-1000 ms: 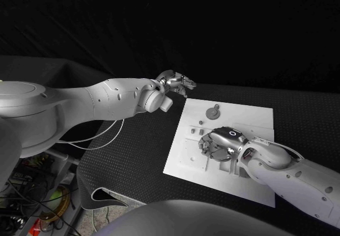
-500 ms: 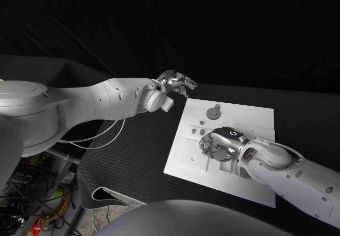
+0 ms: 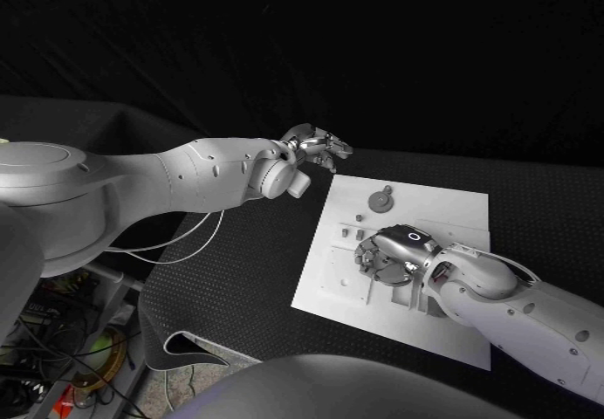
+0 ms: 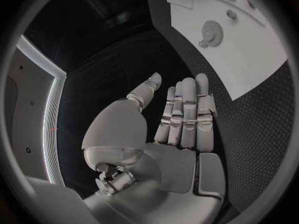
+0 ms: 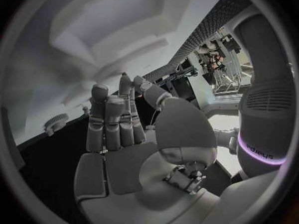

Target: Assemble the parts on the task board

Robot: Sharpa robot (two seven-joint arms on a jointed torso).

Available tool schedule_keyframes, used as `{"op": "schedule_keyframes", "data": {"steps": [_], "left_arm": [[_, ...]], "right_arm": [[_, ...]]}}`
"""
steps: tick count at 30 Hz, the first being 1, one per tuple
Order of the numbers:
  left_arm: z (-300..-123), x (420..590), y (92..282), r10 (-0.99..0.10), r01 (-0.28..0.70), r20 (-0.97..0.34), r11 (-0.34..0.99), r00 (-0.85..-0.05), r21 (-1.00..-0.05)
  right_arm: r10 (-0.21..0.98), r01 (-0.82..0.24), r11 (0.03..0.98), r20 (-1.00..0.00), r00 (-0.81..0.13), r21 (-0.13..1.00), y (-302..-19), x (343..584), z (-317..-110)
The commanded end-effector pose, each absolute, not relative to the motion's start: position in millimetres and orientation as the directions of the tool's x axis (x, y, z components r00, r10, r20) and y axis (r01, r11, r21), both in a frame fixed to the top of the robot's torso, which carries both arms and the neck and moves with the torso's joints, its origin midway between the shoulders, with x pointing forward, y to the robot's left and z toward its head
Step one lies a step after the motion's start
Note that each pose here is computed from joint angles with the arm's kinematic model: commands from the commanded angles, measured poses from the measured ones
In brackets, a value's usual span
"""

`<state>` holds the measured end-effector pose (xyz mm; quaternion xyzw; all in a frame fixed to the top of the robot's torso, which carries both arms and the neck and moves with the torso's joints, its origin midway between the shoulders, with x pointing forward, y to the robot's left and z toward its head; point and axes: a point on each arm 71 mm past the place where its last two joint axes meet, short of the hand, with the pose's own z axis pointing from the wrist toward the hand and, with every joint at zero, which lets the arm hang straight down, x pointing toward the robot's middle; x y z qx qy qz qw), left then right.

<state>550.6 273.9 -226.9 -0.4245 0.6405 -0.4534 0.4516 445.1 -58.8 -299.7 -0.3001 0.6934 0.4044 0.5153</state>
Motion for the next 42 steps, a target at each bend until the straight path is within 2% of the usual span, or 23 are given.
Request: {"op": "schedule_keyframes", "data": {"steps": [1,11,42], "left_arm": [[-225.0,551.0,271.2,-0.951,-0.124,-0.191,0.226,-0.245,-0.966],[-224.8,551.2,271.7,-0.951,-0.124,-0.191,0.226,-0.244,-0.966],[-224.0,551.4,271.8,-0.951,-0.125,-0.192,0.227,-0.243,-0.966]], "right_arm": [[-0.031,-0.829,0.497,-0.949,-0.313,0.257,-62.7,440.5,-312.7],[-0.101,-0.826,0.496,-0.928,-0.359,0.266,-65.4,438.3,-318.7],[-0.078,-0.820,0.532,-0.952,-0.295,0.210,-62.4,440.7,-314.8]]}}
